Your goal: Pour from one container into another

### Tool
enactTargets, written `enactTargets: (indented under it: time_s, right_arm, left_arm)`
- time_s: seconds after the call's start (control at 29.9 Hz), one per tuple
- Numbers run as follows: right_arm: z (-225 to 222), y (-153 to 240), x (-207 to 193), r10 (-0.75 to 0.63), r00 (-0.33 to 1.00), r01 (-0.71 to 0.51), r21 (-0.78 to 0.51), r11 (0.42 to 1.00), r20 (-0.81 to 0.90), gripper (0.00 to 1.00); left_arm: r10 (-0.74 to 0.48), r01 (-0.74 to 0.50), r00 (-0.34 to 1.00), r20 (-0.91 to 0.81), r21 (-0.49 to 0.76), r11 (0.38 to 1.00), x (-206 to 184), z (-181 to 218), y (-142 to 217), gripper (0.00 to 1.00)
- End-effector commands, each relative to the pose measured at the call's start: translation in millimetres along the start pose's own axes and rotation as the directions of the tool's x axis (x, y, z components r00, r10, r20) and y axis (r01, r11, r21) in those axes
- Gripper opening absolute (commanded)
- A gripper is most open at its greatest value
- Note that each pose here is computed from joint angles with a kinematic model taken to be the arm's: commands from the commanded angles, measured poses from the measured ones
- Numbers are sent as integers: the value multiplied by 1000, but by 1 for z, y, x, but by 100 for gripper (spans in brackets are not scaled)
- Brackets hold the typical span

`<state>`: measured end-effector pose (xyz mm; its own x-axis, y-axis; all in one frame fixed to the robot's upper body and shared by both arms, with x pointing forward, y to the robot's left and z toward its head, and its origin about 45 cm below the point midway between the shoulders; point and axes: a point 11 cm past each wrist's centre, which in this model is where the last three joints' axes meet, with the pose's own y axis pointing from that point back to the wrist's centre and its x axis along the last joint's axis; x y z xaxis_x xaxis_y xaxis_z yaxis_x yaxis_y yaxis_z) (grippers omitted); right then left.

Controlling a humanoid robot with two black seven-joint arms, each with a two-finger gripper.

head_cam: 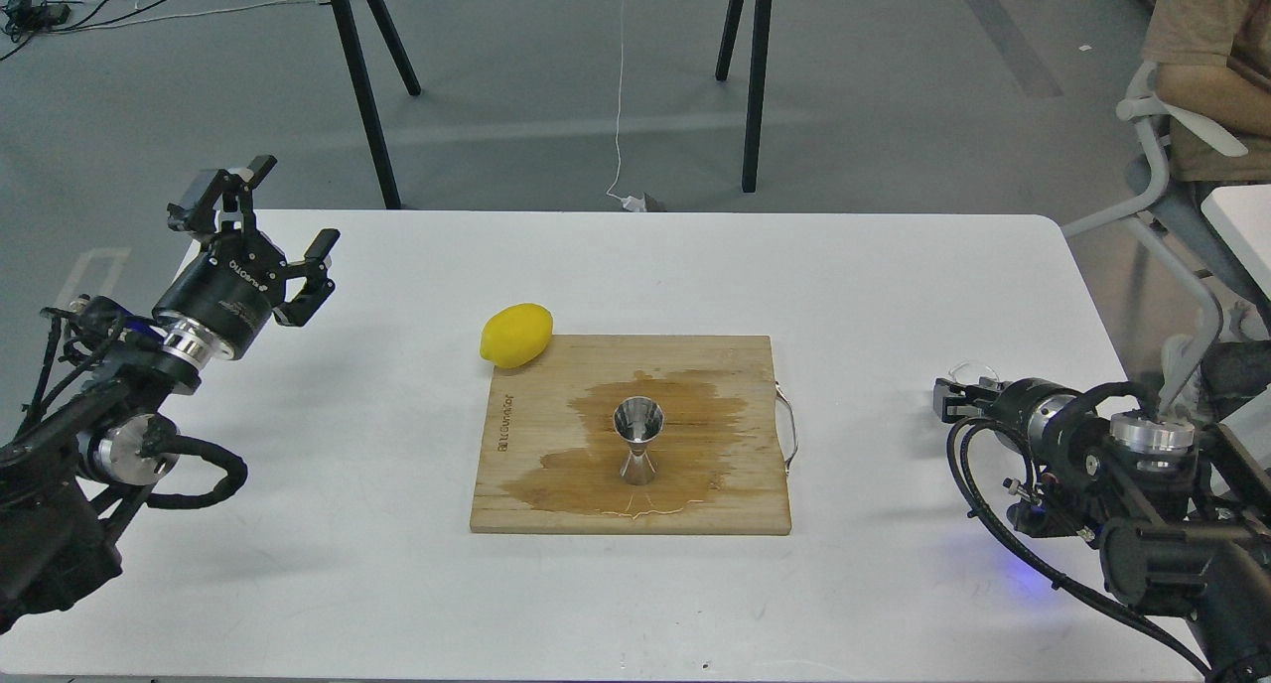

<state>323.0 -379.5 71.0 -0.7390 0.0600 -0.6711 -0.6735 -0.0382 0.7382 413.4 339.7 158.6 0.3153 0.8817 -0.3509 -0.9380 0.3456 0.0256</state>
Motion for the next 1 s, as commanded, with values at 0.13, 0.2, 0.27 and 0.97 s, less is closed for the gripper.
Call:
enactTargets:
  time_s: [0.13,0.2,0.27,0.97]
  right_arm:
    - [2,-1,2,11,999,-11,8,1000,-32,67]
    - [2,-1,2,10,999,-10,9,1000,-32,71]
    - [2,-1,1,9,999,-9,11,1000,-31,78]
    - [-3,2,-3,3,999,-2,29,1000,-47,26]
  left_arm:
    - [2,-2,1000,0,1,1000,1,-1,1,100]
    - [2,-2,1000,0,1,1000,1,-1,1,100]
    - [2,-2,1000,0,1,1000,1,-1,1,100]
    - [1,-1,1000,-1,2,1000,0,-1,0,100]
